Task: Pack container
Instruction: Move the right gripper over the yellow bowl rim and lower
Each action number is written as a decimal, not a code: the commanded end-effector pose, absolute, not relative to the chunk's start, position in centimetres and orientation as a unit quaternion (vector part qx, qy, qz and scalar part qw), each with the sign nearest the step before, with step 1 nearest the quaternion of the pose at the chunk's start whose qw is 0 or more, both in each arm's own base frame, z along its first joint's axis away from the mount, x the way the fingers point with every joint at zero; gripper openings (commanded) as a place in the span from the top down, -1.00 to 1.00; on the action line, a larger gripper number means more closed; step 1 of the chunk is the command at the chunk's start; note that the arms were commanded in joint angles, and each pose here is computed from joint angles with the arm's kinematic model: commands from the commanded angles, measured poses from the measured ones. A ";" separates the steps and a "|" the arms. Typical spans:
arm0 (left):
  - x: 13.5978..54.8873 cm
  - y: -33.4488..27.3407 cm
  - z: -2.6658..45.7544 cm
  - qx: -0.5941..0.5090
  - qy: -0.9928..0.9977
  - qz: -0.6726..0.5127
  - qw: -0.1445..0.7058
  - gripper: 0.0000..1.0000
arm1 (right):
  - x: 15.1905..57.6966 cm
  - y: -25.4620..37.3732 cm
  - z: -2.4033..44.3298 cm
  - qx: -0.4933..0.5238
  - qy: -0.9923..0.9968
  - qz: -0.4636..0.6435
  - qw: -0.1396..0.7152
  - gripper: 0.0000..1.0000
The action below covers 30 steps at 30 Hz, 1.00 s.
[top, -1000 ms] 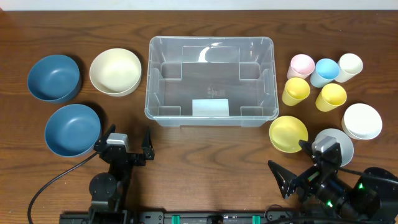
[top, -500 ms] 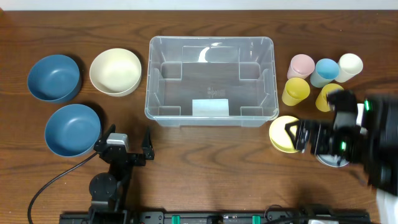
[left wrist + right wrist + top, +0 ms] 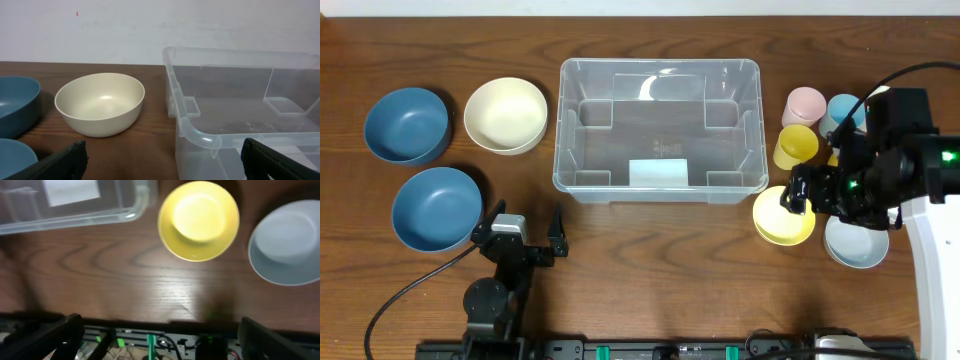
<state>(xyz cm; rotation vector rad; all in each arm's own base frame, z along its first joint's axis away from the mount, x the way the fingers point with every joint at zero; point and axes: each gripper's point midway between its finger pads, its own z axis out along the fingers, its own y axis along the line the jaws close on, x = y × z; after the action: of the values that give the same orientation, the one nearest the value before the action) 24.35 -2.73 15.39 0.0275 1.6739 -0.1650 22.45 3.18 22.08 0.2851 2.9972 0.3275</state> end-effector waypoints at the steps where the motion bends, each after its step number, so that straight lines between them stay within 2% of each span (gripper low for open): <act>1: 24.2 -2.9 13.9 0.020 0.757 -0.072 0.650 -0.96 | 22.5 1.4 20.7 0.134 0.986 0.085 0.056 -0.98; 6: 24.2 -2.9 13.9 0.020 0.757 -0.072 0.649 -0.96 | 24.1 0.5 17.8 0.164 0.980 0.086 0.076 -0.78; 11: 24.2 -2.9 13.9 0.020 0.757 -0.072 0.650 -0.96 | 25.6 0.1 14.0 0.202 0.971 0.084 0.095 -0.81; 18: 24.2 -2.9 13.9 0.020 0.757 -0.072 0.650 -0.96 | 25.6 -1.8 8.7 0.234 0.965 0.032 0.111 -0.85; 30: 24.2 -2.9 13.9 0.020 0.757 -0.072 0.650 -0.96 | 27.3 -3.1 4.9 0.220 0.959 0.006 0.178 -0.79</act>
<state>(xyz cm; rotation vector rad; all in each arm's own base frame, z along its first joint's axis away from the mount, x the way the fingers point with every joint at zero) 24.35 -2.73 15.39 0.0272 1.6739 -0.1653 27.73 -2.46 5.57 0.6193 2.7179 0.0664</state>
